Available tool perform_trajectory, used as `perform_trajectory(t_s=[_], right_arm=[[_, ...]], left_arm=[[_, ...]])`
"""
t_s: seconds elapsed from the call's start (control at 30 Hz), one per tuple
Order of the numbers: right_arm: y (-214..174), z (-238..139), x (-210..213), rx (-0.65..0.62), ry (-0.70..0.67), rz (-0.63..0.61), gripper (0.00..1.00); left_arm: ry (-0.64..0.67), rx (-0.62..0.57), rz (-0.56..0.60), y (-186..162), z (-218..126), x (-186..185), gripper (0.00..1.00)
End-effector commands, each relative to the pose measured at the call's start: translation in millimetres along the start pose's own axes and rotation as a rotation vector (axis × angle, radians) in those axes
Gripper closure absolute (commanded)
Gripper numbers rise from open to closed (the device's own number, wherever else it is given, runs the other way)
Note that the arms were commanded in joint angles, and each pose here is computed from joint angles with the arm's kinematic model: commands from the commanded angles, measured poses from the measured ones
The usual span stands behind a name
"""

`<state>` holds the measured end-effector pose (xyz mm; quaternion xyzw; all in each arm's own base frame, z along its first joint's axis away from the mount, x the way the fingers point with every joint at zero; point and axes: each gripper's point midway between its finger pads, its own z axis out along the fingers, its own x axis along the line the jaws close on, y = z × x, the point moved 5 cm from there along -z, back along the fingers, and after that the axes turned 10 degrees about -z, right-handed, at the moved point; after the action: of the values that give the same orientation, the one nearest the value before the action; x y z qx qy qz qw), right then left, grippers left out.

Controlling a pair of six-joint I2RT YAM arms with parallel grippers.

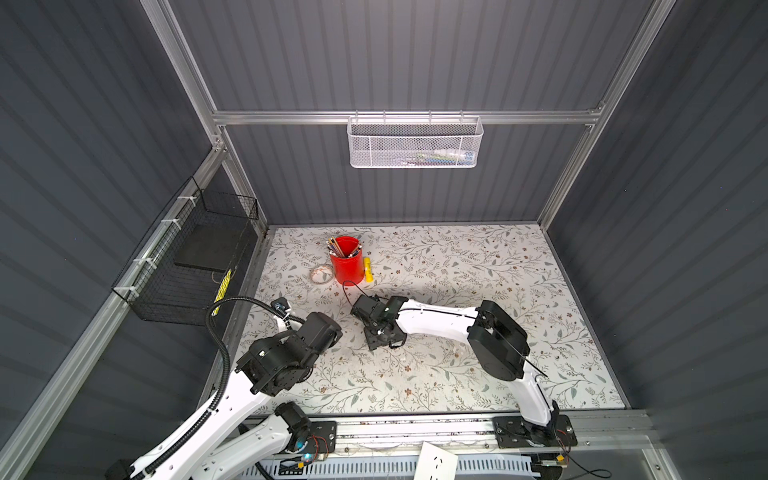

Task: Build the wood block tower
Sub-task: 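Grasp the small red cube with the right gripper and lift it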

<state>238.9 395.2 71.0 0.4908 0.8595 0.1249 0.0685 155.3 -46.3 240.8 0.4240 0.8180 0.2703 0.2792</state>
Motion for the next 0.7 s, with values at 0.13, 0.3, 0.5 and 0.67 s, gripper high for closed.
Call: perform_trajectory(t_s=[0.13, 0.3, 0.5, 0.67], right_arm=[[4.0, 5.2, 7.6, -0.003, 0.018, -0.030, 0.45], [5.8, 9.2, 10.2, -0.009, 0.028, -0.066, 0.51], [9.8, 11.2, 13.2, -0.027, 0.038, -0.118, 0.55], [3.7, 6.9, 8.2, -0.008, 0.025, -0.141, 0.58]], left_arm=[[0.020, -0.014, -0.010, 2.7, -1.1, 4.1, 0.00], [0.023, -0.011, -0.004, 1.6, 0.6, 2.7, 0.00], [0.016, -0.008, -0.003, 1.7, 0.7, -0.1, 0.00], [0.012, 0.000, -0.002, 0.8, 1.1, -1.7, 0.00]])
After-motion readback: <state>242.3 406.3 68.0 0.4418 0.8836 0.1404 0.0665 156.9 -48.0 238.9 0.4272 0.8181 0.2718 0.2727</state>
